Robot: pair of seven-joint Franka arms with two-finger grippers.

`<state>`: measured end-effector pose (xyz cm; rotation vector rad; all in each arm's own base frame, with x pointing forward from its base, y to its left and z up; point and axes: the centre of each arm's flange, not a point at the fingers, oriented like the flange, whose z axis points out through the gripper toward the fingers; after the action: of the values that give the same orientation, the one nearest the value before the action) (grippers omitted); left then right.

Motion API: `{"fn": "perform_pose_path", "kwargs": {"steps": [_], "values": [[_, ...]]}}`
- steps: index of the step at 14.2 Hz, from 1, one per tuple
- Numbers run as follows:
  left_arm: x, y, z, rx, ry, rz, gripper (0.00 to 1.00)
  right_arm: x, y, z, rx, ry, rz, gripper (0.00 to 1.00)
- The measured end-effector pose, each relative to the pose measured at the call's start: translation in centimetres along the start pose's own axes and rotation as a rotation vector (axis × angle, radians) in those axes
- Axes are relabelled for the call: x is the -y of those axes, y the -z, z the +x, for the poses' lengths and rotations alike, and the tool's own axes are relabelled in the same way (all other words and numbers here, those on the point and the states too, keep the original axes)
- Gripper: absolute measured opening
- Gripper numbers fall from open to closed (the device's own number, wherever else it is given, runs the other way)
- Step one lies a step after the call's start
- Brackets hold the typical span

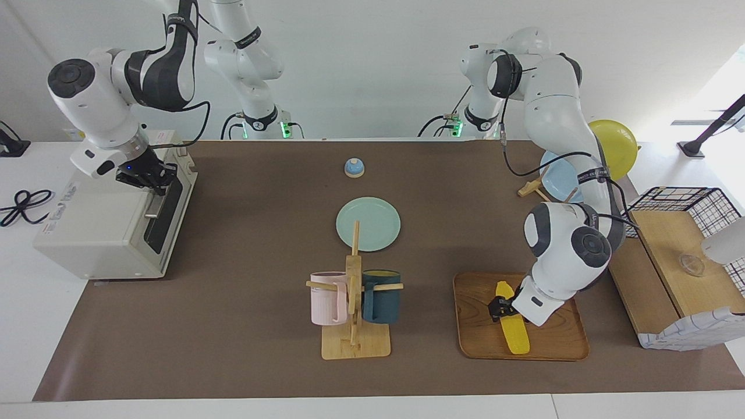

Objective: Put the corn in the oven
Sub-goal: 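Close the left gripper on the corn and lift it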

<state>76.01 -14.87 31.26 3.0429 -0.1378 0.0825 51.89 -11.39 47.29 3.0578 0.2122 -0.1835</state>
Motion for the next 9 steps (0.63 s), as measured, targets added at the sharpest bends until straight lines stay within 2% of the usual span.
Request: {"fn": "perform_pose_path", "kwargs": {"steps": [1,2,7,9], "values": [[0.2,0.1,0.1,-0.007,0.003,0.003,0.59,0.0,0.0,0.0,0.000,0.000,0.000,0.01],[0.4,0.3,0.2,-0.013,0.005,0.006,0.56,-0.1,0.0,0.0,0.000,-0.002,0.000,0.01],[0.7,0.7,0.2,-0.003,0.014,0.008,0.56,-0.2,-0.1,-0.2,0.001,-0.005,0.001,0.01],[-0.1,3.9,0.0,0.006,0.049,-0.029,0.56,-0.1,-0.2,-0.2,-0.006,-0.004,-0.001,0.01]]}}
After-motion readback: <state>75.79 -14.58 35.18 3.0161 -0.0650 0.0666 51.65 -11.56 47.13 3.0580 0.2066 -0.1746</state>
